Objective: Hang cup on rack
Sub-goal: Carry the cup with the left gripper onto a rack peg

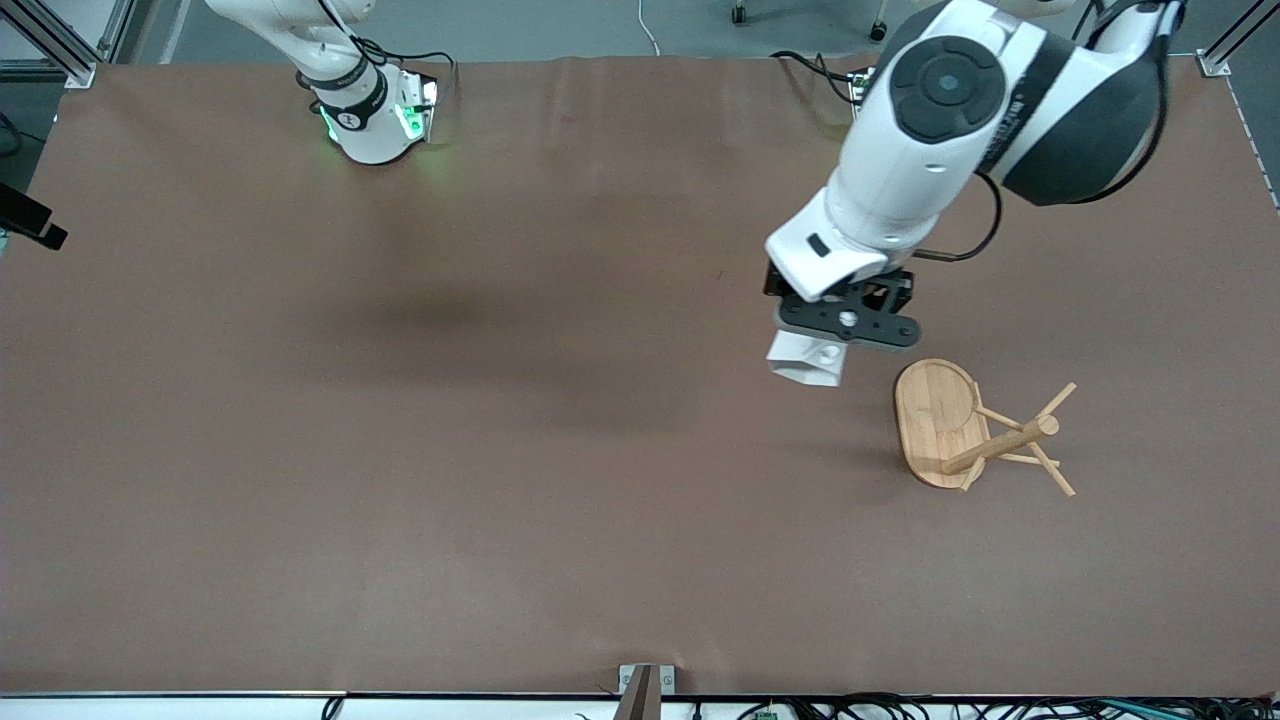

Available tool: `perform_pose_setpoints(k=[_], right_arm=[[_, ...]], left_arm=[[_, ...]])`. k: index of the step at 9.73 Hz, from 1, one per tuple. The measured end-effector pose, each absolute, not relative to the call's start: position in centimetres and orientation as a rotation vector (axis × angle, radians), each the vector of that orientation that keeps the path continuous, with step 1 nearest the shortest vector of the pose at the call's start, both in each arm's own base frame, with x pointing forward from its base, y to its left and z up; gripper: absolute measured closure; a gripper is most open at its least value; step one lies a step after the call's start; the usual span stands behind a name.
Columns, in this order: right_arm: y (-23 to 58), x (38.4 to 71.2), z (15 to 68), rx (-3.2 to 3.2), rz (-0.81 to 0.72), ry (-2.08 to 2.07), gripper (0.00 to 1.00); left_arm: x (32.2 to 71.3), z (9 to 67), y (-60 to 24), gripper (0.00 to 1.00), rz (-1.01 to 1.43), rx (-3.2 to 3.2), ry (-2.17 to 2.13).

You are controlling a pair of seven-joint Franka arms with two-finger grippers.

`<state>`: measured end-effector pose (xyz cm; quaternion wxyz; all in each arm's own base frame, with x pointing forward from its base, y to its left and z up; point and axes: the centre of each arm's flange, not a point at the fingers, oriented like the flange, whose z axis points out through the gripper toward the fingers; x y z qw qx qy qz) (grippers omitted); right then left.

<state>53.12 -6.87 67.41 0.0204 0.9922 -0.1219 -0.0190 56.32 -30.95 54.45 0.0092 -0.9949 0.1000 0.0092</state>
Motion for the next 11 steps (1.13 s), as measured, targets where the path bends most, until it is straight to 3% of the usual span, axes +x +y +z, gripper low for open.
perform_pose_setpoints(k=[3, 7, 11], right_arm=[[-5.7, 53.5, 67.7, 3.106, -0.024, -0.295, 0.0], [-6.8, 54.1, 67.7, 3.133, 0.036, -0.298, 0.0], [-6.8, 54.0, 67.5, 3.136, 0.02, -0.299, 0.0]], left_arm=[[56.4, 52.5, -27.5, 0.22, 0.003, -3.148, 0.203], [53.2, 47.1, -23.7, 0.22, -0.048, -3.134, 0.236], [54.6, 43.9, -18.8, 0.22, -0.128, -3.122, 0.361]])
